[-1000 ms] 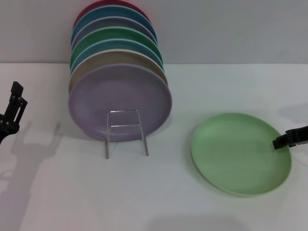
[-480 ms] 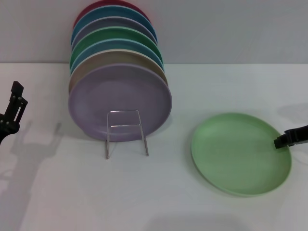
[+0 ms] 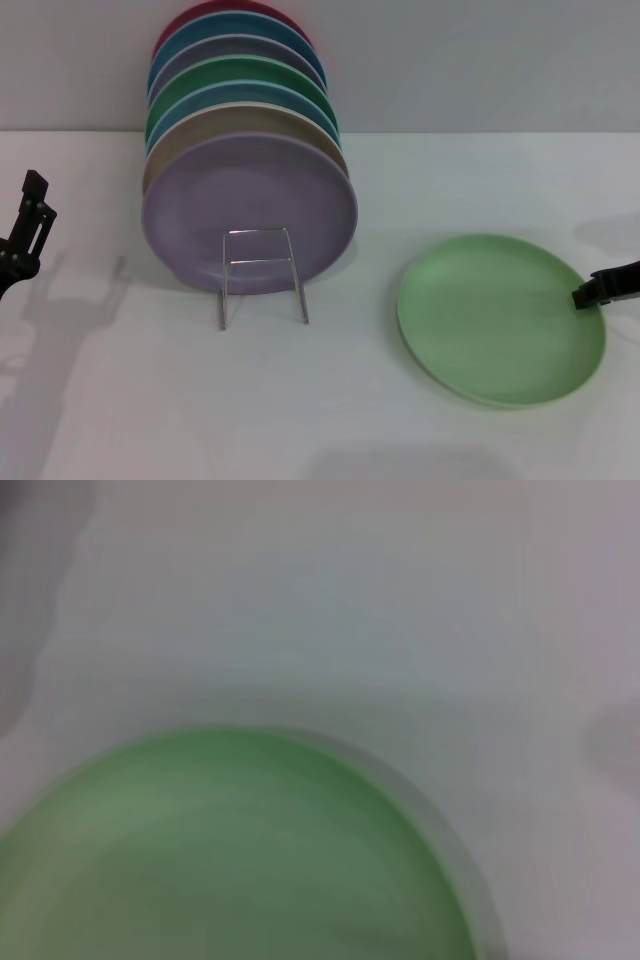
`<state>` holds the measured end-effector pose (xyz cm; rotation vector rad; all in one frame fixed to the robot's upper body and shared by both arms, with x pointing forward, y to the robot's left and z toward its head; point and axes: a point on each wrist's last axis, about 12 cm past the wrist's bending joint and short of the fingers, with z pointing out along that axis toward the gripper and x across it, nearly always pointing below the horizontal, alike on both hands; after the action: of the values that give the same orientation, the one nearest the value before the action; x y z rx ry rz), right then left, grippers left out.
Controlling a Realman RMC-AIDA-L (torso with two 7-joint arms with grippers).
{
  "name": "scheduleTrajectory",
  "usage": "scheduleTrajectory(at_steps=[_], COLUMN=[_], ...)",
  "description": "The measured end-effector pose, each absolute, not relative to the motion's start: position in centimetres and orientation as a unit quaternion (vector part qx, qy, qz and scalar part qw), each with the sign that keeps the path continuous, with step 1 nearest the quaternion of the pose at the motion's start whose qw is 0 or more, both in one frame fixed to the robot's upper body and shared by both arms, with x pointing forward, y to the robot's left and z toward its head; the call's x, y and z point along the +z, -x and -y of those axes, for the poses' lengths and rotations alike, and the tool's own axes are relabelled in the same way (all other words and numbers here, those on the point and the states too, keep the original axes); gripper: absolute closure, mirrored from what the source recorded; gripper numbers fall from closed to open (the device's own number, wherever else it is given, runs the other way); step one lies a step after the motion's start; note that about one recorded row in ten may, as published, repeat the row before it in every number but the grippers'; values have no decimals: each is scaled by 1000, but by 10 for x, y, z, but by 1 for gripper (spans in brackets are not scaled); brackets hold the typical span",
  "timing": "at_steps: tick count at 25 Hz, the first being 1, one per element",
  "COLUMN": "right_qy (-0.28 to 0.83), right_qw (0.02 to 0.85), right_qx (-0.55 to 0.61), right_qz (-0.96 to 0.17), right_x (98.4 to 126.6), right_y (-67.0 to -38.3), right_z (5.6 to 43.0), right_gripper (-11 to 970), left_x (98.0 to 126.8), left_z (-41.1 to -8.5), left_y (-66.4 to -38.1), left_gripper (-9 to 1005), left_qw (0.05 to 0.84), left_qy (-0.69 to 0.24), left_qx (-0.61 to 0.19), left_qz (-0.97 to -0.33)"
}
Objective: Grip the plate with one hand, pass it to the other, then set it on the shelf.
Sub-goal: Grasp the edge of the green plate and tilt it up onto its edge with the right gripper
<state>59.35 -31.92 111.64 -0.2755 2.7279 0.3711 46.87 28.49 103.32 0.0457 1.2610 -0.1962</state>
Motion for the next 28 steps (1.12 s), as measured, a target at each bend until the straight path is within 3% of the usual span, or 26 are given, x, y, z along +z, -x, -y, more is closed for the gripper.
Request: scheduleTrajectory(at_steps=[9,14,28], right_qy=[107,109,122], right_qw=[184,182,191], right_qx=[128,129,126], right_qz=[-969,-969,-966], right_x=[1115,1114,1114], right_y=[-593,-593,-594], right_z=[320,320,318], right_gripper=[785,864,883], left_x=[1033,1033,1033], left_z=[-285,-285,-285], left_y=[-468,-468,-466], left_gripper=[211,211,210], left_qw=[803,803,803], left_qy=[-20,-19,-18], left_qx=[-92,-92,-94], left_qz=[-588,-589,-589])
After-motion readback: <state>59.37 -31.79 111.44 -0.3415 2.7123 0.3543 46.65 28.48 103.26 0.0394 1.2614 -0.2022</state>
